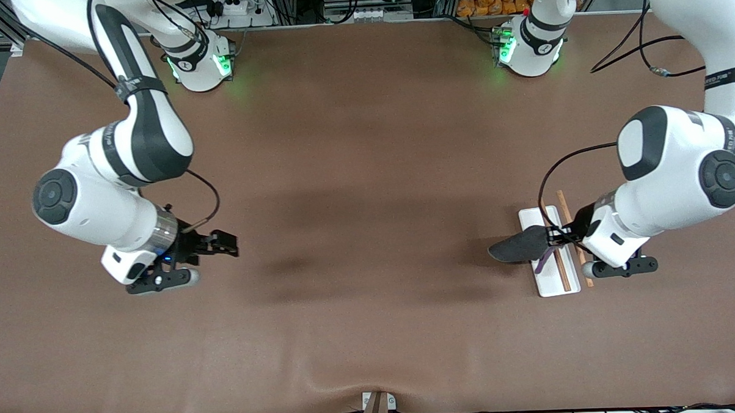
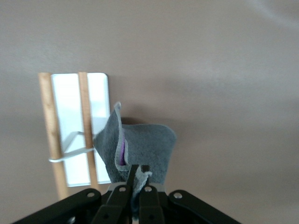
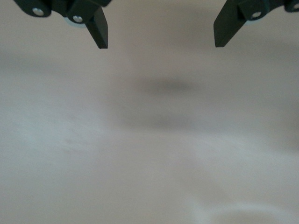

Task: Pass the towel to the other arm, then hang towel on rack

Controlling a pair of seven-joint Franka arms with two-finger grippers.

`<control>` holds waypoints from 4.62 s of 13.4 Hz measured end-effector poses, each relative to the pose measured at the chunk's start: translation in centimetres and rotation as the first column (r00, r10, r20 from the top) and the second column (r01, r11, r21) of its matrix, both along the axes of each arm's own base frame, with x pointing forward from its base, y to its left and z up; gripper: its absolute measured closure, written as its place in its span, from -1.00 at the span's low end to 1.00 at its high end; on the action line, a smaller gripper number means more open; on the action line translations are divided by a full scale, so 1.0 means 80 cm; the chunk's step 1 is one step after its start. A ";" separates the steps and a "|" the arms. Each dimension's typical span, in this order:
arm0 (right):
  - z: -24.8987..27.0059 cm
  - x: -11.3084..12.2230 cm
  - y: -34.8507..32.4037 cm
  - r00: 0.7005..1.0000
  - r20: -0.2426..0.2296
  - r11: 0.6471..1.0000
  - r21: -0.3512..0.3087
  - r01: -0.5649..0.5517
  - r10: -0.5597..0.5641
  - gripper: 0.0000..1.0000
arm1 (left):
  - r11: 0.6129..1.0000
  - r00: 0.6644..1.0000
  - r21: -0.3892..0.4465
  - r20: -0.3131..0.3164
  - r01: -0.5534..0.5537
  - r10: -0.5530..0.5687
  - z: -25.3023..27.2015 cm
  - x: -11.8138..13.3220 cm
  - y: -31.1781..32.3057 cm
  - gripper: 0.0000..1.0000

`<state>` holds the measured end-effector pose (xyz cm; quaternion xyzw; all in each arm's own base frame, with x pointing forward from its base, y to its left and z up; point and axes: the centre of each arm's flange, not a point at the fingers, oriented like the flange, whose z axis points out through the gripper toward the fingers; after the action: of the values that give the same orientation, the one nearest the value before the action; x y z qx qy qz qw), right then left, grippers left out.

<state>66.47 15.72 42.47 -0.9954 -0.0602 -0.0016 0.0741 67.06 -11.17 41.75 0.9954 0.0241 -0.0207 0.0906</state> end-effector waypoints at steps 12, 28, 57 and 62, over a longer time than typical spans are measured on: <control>0.215 -0.115 -0.182 0.985 -0.107 0.980 -0.161 0.115 -0.134 -1.00 | 0.987 0.987 -0.014 0.002 0.161 -0.161 -0.007 0.000 0.172 0.95; 0.276 -0.140 -0.174 0.990 -0.078 0.975 -0.200 0.098 -0.116 -1.00 | 0.992 0.992 -0.029 -0.028 0.126 -0.127 -0.033 -0.008 0.231 0.16; 0.282 -0.144 -0.179 0.977 -0.091 0.970 -0.166 0.178 -0.195 -1.00 | 0.990 0.995 0.134 0.087 0.032 -0.044 0.289 -0.137 0.109 -1.00; 0.284 -0.144 -0.185 0.975 -0.090 0.970 -0.153 0.189 -0.204 -1.00 | 0.990 0.996 0.136 0.080 0.018 -0.029 0.303 -0.156 0.095 -1.00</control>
<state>54.99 0.89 65.17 -0.9979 0.0430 0.0477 0.0050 54.61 -3.57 66.01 0.9995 0.0101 0.0205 0.0235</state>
